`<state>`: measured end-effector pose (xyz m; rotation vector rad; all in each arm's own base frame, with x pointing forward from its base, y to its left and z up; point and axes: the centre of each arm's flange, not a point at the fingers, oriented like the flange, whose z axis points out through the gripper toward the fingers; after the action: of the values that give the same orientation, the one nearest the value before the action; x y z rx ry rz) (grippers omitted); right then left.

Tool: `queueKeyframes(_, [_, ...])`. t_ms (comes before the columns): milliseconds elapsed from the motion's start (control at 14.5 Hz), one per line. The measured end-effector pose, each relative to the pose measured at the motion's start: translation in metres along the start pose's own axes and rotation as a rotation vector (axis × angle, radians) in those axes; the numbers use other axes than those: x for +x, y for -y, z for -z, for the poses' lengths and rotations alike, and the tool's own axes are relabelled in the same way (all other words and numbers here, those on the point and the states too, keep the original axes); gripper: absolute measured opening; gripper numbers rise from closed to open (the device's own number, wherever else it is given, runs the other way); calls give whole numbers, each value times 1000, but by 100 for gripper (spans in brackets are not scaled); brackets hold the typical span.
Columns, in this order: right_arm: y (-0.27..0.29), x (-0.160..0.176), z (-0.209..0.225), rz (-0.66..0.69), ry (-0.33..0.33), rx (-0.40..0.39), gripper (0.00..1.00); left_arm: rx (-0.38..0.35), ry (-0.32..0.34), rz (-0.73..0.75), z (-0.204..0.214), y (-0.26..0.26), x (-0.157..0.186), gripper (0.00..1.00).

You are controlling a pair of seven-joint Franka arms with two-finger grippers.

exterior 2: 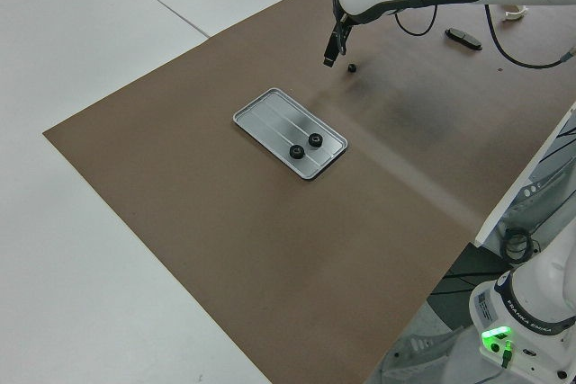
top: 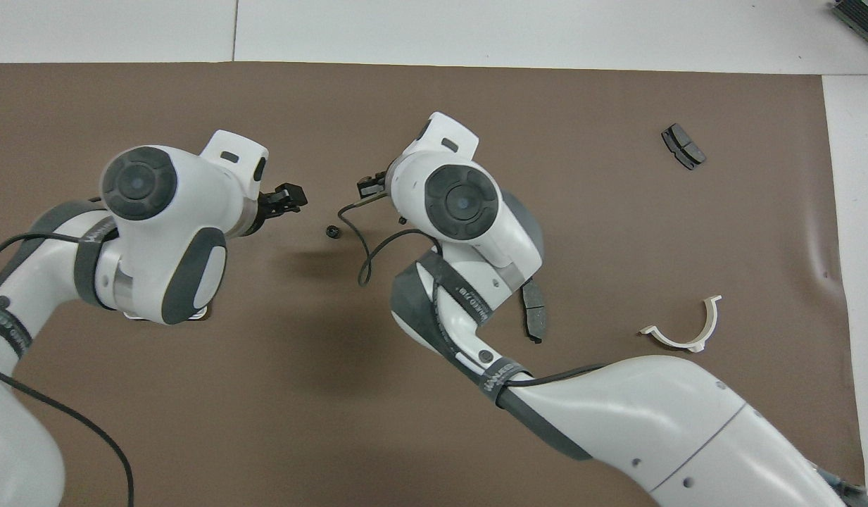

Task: Pick bearing gear from pile to tray
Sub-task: 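Grasp the third bearing with the left gripper while the right gripper withdraws, then lower the third bearing into the metal tray and open the left gripper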

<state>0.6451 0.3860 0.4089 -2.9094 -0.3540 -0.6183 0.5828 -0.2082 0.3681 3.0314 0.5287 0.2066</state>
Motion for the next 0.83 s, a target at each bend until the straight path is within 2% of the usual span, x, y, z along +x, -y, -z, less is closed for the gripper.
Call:
queueKeyframes(207, [-91, 27, 54, -60, 47, -63, 52, 42, 0, 37, -46, -56, -36, 100])
queueKeyframes(276, [-115, 31, 73, -78, 70, -76, 52, 49, 6, 36, -58, -62, -40, 93])
queueKeyframes(345, [-134, 33, 91, -97, 91, -92, 50, 51, 13, 37, -67, -62, -40, 93])
queueKeyframes(414, [-150, 33, 109, -119, 111, -108, 50, 51, 16, 42, -73, -60, -38, 85])
queueKeyframes(552, [-175, 30, 145, -158, 148, -146, 49, 51, 12, 51, -76, -55, -32, 60])
queueKeyframes(828, [-197, 14, 215, -216, 220, -191, 49, 55, -10, 33, -75, -54, -30, 53])
